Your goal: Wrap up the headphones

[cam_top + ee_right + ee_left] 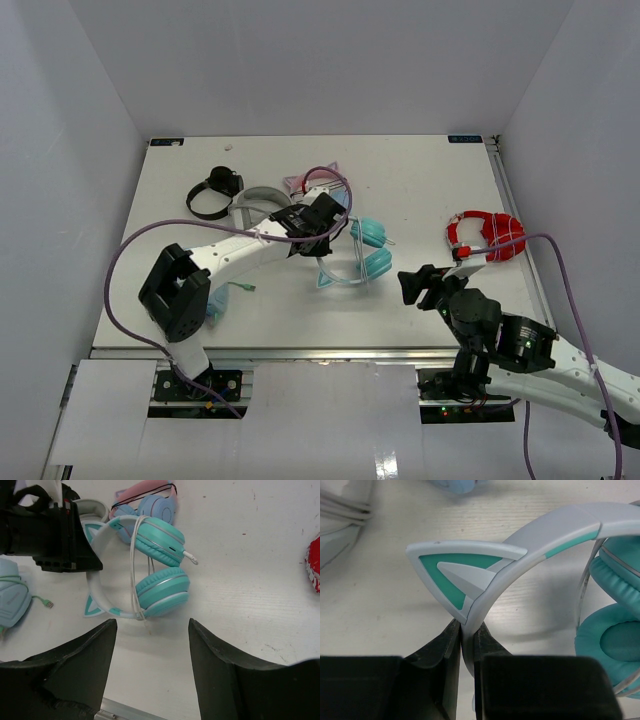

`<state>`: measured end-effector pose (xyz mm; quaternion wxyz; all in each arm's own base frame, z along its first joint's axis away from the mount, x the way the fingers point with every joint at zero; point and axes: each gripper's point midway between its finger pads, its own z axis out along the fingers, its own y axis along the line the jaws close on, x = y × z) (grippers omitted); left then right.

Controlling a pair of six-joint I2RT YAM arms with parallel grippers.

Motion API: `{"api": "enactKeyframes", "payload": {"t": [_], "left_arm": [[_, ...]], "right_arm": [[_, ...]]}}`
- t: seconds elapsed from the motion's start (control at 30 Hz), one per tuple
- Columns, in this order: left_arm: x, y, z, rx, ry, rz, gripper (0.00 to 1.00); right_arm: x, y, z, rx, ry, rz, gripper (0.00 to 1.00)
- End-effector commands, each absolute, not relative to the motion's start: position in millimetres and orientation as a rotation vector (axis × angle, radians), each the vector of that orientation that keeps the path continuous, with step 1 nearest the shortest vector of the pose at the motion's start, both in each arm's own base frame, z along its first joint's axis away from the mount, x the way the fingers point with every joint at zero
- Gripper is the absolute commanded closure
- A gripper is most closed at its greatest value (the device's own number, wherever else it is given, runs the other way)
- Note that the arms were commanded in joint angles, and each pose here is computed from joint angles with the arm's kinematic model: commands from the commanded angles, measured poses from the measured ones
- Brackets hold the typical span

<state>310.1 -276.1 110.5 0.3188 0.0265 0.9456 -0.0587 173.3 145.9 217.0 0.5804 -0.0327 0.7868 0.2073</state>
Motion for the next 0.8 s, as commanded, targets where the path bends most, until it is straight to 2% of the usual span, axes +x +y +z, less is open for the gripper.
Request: {"api": "enactKeyframes", "payload": {"t": [0.0, 0.4, 0.77], "left_arm": [[332, -317, 137, 0.025, 2.405, -0.316, 1.00], [347, -374, 111, 0.081, 2.457, -0.383, 1.00], [353, -401, 96, 0.100, 2.479, -0.421, 1.00]], "right_arm": [[177, 131, 230, 0.037, 1.774, 0.505, 0.34], [177, 132, 225, 0.018, 1.791, 0.485, 0.34], [176, 128, 226, 0.024, 1.785, 0.487, 0.34]]}}
